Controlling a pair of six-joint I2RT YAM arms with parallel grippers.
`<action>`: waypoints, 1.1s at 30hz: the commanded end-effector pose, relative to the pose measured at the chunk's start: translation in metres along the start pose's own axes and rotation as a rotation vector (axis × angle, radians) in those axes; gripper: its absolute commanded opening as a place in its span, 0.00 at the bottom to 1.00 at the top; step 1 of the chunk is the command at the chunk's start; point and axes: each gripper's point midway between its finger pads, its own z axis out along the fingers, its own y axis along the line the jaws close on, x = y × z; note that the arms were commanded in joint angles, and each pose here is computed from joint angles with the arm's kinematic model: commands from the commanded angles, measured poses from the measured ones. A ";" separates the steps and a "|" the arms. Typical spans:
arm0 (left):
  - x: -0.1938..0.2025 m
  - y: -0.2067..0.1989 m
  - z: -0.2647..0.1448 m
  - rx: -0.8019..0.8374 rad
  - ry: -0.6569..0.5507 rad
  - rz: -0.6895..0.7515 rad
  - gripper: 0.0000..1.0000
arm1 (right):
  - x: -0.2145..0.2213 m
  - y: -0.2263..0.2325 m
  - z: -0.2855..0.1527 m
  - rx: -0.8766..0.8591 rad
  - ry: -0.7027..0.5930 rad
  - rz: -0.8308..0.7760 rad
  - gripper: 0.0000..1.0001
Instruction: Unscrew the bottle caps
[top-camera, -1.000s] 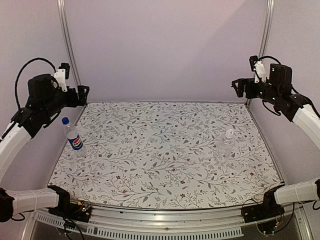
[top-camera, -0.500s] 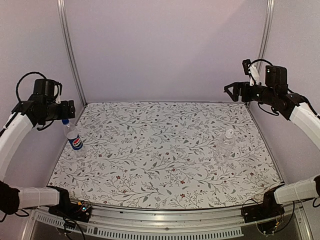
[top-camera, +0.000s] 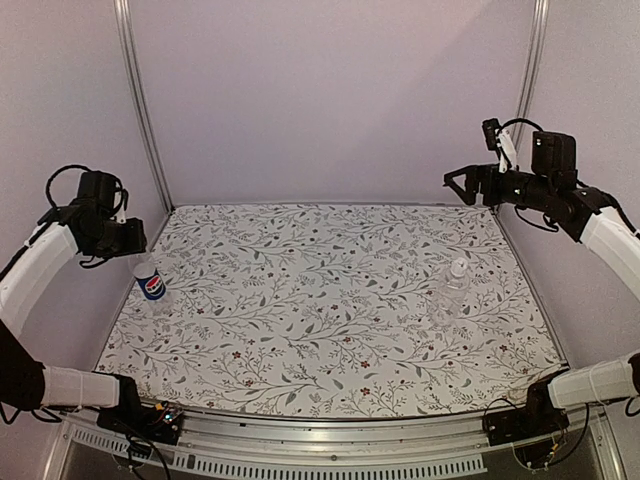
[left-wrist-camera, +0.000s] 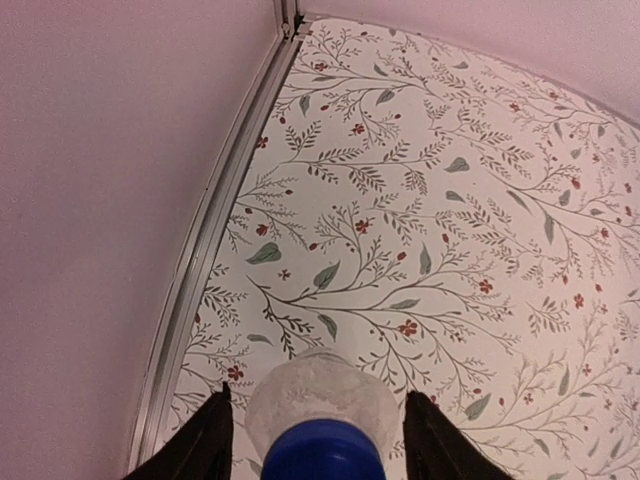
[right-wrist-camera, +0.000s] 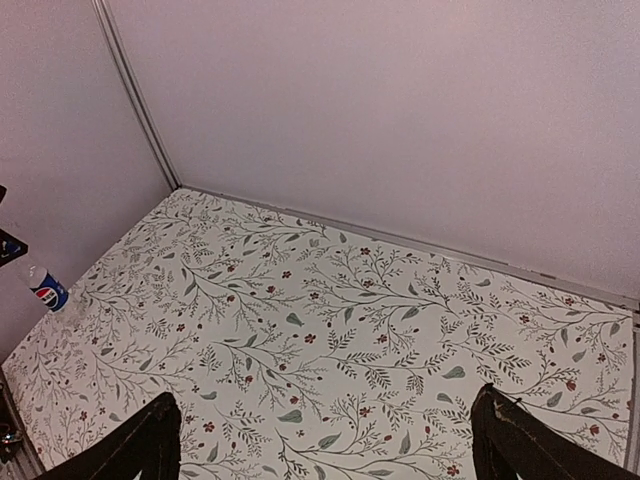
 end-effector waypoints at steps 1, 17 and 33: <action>-0.002 0.003 0.001 0.004 -0.010 -0.017 0.55 | -0.009 0.010 -0.007 -0.039 -0.038 -0.004 0.99; -0.029 -0.037 -0.028 0.240 -0.120 0.030 0.20 | -0.017 0.018 -0.014 -0.063 -0.058 -0.008 0.99; -0.054 -0.190 -0.134 0.856 -0.279 0.253 0.10 | -0.022 0.145 0.010 -0.310 -0.068 -0.230 0.99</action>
